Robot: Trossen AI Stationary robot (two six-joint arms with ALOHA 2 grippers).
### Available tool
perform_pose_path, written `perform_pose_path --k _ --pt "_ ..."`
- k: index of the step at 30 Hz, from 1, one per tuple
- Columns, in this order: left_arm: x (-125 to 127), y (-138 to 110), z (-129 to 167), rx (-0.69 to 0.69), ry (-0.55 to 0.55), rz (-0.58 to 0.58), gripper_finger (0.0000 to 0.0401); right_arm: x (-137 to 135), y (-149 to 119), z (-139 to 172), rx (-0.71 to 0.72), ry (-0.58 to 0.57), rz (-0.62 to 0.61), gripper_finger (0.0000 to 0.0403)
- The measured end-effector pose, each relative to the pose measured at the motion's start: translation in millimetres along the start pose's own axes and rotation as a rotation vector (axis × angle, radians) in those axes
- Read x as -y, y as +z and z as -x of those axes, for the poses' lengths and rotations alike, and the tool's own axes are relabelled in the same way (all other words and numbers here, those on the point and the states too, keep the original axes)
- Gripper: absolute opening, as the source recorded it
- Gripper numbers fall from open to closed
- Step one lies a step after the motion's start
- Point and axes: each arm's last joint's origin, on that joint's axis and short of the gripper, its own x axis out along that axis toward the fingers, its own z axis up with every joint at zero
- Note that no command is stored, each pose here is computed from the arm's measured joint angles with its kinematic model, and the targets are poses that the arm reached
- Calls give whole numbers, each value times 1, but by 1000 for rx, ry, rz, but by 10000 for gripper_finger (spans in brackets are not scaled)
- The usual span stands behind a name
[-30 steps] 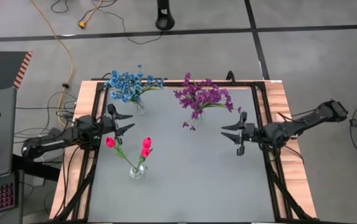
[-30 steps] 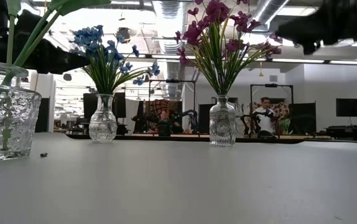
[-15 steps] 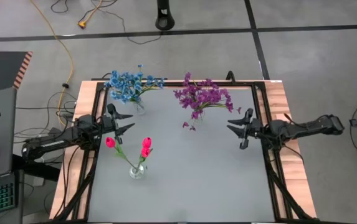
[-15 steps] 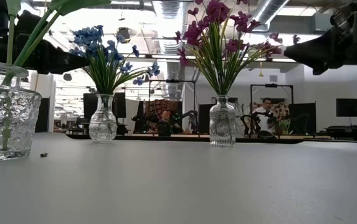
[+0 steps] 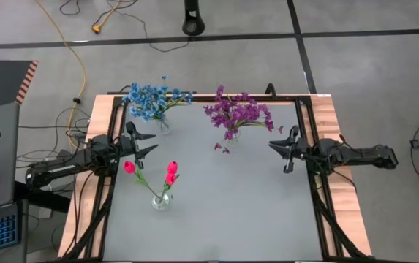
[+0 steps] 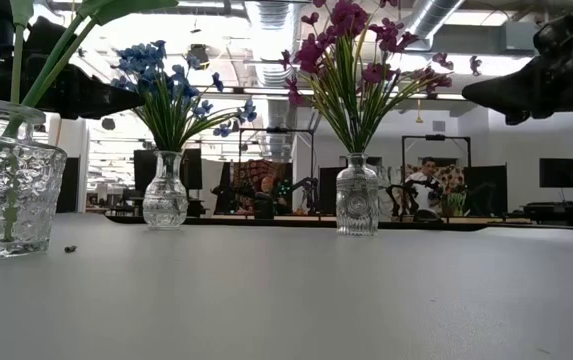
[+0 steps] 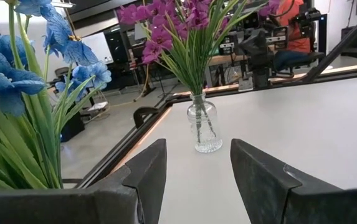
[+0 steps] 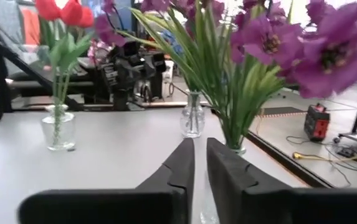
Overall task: Sort flowers into vase by color
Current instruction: Return to Home Position
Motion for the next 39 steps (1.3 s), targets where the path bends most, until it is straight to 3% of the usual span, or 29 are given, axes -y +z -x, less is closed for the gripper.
perform_pose_path --k 7,11,18,24,39 --pt "0 0 0 1 -4 0 167 5 -2 -1 -15 -38 8 16" --pt "0 0 0 1 -5 1 167 6 -2 -2 -20 -17 5 19" --pt "0 0 0 1 -7 1 167 5 -6 -4 -60 15 -6 62" --pt "0 0 0 3 -14 1 167 3 -13 -7 -134 72 6 61" --pt "1 0 0 9 -25 12 167 7 -15 -10 -156 20 -7 62"
